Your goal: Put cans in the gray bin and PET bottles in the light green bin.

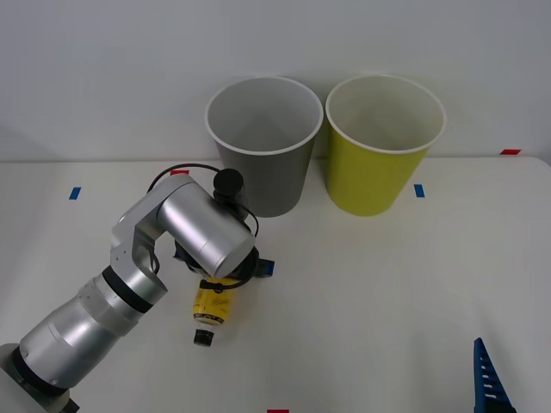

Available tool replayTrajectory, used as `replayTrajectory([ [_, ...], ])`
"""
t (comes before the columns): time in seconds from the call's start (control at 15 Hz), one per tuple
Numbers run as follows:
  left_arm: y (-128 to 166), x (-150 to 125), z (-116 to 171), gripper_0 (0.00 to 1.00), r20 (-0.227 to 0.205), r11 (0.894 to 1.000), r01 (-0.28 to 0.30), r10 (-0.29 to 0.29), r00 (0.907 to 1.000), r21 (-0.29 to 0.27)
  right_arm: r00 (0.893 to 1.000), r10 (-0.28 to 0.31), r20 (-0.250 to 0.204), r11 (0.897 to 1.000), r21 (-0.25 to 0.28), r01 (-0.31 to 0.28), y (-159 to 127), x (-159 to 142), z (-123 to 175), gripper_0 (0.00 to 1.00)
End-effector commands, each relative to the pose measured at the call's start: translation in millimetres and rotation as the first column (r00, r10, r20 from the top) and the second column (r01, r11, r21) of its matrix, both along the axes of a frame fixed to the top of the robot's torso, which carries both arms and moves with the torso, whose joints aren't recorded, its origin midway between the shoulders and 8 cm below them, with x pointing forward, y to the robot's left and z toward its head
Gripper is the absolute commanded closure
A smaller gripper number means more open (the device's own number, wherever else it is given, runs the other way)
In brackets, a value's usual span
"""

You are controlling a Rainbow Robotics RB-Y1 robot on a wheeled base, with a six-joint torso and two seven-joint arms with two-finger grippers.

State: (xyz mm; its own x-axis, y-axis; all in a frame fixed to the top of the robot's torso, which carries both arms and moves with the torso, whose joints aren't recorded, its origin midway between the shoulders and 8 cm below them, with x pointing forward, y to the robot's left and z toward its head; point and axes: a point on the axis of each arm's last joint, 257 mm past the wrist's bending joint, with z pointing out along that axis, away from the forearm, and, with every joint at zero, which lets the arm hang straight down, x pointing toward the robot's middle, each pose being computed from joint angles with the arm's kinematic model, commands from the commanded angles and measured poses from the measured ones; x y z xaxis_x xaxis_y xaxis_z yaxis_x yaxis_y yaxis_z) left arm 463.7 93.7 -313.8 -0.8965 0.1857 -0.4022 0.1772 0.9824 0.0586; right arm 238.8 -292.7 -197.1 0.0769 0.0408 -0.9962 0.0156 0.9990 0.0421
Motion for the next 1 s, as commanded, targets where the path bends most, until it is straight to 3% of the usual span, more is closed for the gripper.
replayTrajectory([
  [0.07, 3.4, 12.0, -5.0, 0.0, 0.005, 1.0, -0.016, 0.016, 0.9999, 0.004, 1.0, 0.0, 0.0, 1.0, 0.0, 0.0, 0.0, 0.0, 0.0, 0.0],
  [0.2, 0.4, 12.8, -7.0, 0.0, 0.005, 1.0, -0.017, 0.017, 0.9998, -0.004, 1.0, 0.0, 0.0, 1.0, 0.0, 0.0, 0.0, 0.0, 0.0, 0.0],
  [0.27, -0.5, 12.6, -7.0, 0.18, 0.005, 1.0, -0.021, 0.021, 0.9998, -0.007, 1.0, 0.0, 0.0, 1.0, 0.0, 0.0, 0.0, 0.0, 0.0, 0.0],
  [0.33, -0.6, 13.8, -6.5, 1.0, 0.01, 1.0, -0.015, 0.016, 0.9998, -0.008, 1.0, 0.0, 0.0, 1.0, 0.0, 0.0, 0.0, 0.0, 0.0, 0.0],
  [1.0, -5.5, 11.7, -6.2, 1.0, 0.005, 0.999, -0.027, 0.027, 0.9996, -0.033, 1.0, 0.0, 0.0, 1.0, 0.0, 0.0, 0.0, 0.0, 0.0, 0.0],
])
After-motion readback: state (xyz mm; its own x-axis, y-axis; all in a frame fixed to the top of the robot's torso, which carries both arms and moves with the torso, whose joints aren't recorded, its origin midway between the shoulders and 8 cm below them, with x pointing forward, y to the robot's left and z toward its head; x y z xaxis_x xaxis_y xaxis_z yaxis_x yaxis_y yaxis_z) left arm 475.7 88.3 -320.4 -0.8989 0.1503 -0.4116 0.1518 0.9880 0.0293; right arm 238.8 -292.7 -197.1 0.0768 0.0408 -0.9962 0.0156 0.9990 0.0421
